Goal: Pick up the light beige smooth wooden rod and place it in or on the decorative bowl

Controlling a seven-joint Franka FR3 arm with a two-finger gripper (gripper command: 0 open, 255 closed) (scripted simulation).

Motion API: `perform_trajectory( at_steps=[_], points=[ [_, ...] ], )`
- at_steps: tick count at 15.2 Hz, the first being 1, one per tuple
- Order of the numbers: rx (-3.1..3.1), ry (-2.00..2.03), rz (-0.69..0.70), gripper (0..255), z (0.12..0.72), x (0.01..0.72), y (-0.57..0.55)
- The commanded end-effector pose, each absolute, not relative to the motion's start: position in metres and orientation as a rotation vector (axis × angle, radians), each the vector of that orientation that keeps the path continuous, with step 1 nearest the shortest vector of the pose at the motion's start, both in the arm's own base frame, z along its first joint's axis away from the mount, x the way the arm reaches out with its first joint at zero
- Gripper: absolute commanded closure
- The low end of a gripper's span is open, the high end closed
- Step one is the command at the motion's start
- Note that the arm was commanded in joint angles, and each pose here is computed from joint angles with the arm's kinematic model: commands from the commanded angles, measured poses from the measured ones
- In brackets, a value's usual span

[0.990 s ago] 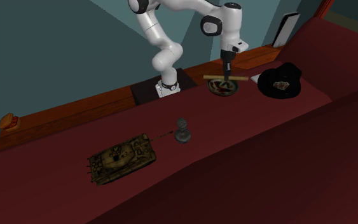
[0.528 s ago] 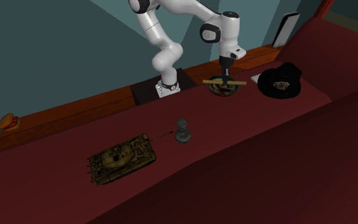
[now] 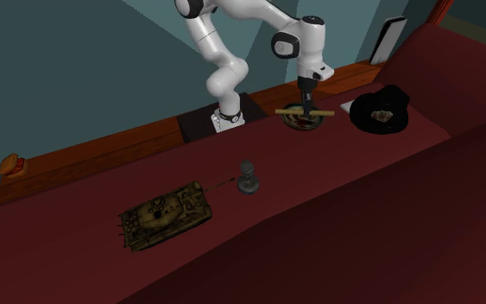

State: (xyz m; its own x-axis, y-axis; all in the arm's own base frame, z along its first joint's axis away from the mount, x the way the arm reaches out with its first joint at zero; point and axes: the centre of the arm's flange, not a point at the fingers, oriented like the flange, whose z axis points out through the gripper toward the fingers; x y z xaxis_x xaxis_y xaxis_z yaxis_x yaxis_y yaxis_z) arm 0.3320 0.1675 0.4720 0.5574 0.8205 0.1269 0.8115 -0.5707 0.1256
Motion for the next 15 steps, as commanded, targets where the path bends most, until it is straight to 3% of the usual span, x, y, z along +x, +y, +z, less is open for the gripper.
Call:
perform_trajectory(
  at_steps=[1, 4, 8, 15],
  points=[
    [2.726, 1.429, 0.265, 0, 0.472, 0.332, 0.167],
    [2.726, 1.429, 0.265, 0, 0.472, 0.332, 0.167],
    [2.726, 1.429, 0.265, 0, 0.521, 0.323, 0.166],
    [2.726, 1.429, 0.265, 0, 0.521, 0.323, 0.166]
  ],
)
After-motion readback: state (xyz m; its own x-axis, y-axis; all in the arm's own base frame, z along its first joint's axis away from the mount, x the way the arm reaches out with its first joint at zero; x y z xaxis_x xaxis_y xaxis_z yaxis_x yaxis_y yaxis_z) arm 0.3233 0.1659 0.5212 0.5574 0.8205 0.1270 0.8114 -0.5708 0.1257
